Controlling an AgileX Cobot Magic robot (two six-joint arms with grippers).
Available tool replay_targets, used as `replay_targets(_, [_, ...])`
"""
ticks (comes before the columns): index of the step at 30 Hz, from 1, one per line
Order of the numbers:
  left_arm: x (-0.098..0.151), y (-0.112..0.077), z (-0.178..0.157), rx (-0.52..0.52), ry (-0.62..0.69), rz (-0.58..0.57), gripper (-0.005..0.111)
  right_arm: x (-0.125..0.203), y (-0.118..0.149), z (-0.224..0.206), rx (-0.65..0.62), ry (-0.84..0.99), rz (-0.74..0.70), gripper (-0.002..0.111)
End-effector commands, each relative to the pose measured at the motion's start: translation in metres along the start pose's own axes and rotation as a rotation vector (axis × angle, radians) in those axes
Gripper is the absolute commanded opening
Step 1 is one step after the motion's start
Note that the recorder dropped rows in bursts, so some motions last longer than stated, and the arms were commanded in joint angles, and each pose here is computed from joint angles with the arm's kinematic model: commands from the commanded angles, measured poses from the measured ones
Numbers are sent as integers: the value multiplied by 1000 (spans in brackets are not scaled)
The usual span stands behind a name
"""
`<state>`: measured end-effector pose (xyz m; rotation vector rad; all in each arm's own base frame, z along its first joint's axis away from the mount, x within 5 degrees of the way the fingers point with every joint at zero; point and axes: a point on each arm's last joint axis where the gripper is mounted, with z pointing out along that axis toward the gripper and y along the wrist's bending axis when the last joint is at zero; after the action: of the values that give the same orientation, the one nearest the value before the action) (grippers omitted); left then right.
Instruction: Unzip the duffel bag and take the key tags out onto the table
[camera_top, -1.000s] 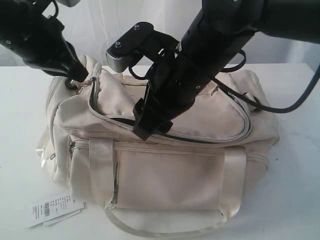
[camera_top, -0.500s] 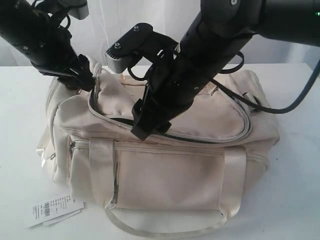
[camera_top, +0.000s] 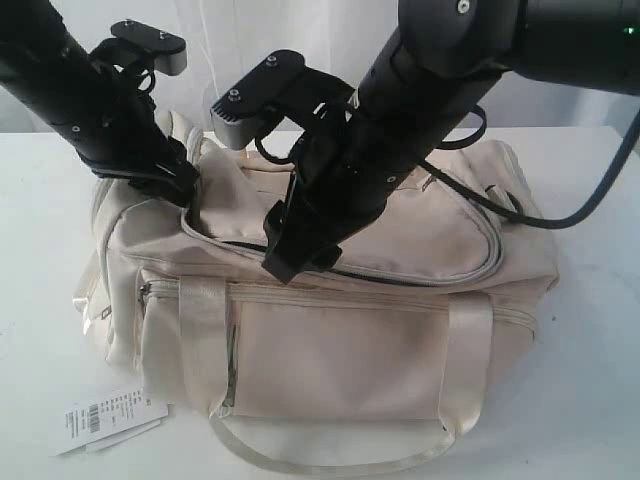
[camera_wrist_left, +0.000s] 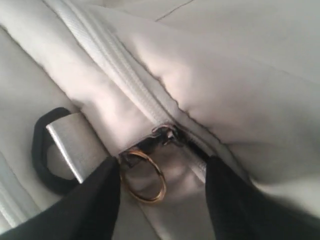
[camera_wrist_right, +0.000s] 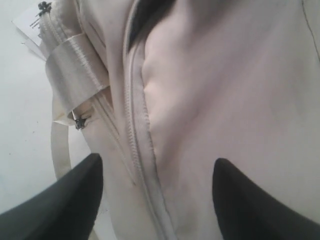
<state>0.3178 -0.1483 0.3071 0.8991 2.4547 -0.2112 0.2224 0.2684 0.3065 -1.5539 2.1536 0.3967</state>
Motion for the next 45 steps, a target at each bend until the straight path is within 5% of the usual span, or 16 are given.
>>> replay_targets(1, [0,0,-1,4,-4,-19,34,1,-1,-1,-4,-2,14,60])
replay_targets(7, [-2,1,-2,-7,-17,-13,0,1,-1,-1,-6,1,34,60])
replay_targets(22, [-13,-5,-66,-38,-141,50,0,-5,-5,-1,40,-65,26,60])
replay_targets(40, [-11,-7,-85,-59,-184,88,0,-3,-10,39,-2,-18,18,59])
replay_targets(45, [-11,-6,-84,-69,-185,93,0,-2,-10,42,-10,-1,46,31])
